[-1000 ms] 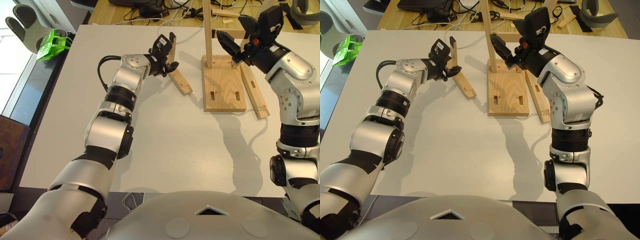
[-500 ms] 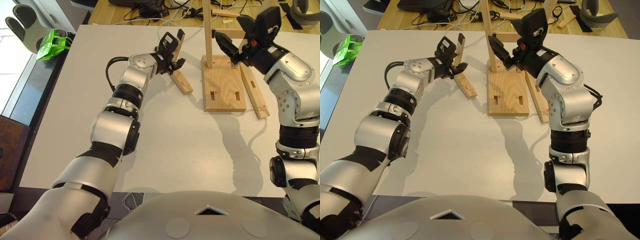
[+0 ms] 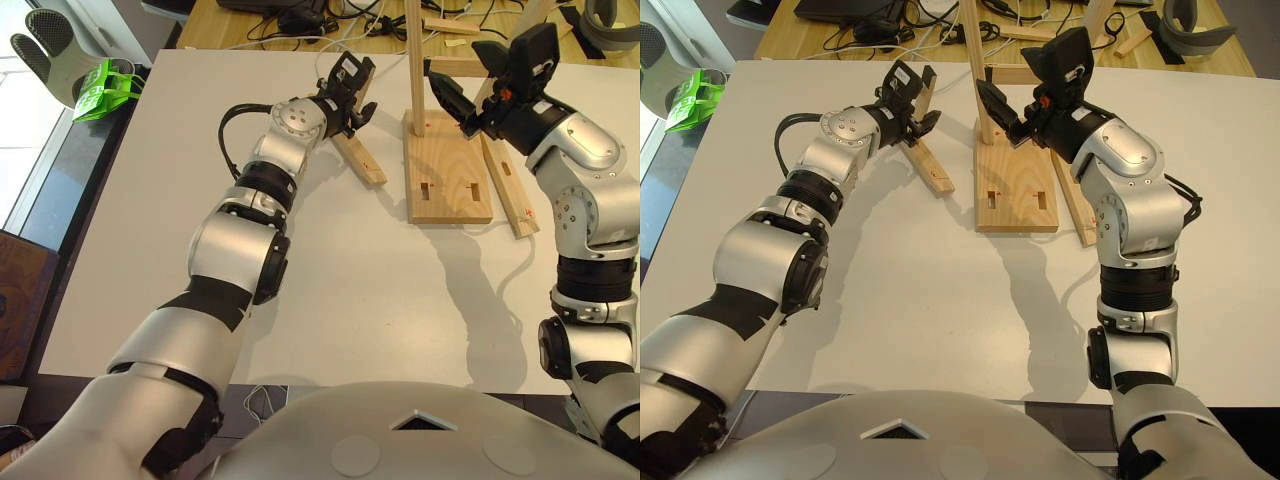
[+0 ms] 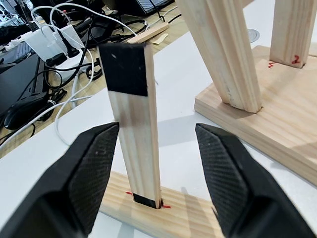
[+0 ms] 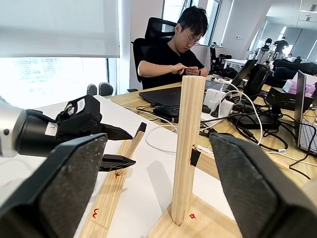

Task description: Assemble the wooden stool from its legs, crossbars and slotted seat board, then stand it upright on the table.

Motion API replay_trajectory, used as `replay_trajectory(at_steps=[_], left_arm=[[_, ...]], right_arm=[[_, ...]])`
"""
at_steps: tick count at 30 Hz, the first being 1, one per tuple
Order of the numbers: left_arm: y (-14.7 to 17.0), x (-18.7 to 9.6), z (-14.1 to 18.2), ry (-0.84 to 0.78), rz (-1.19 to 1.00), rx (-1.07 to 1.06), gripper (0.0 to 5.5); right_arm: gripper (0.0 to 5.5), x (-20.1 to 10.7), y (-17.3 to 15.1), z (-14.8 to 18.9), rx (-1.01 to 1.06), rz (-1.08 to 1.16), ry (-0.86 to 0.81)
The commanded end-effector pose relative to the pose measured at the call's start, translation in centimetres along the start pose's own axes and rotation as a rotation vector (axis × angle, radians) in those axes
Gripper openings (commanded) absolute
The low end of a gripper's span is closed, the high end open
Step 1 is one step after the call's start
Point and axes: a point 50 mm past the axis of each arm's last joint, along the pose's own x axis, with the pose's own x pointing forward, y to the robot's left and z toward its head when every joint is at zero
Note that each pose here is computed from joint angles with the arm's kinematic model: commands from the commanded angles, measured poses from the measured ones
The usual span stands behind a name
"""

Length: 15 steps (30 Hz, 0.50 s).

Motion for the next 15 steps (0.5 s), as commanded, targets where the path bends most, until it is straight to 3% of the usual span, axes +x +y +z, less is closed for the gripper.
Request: replay_trajectory(at_steps=[1, 15], left_arm=[[0.58, -0.05, 0.5, 0.011, 0.016, 0.053, 2.85], [-0.4, 0.16, -0.47, 0.072, -0.054, 0.054, 2.85]], right_arm=[[3.83, 0.02, 0.21, 0.18, -0.005, -0.004, -0.01], [3.83, 0.07, 0.61, -0.08, -0.001, 0.009, -0.003]])
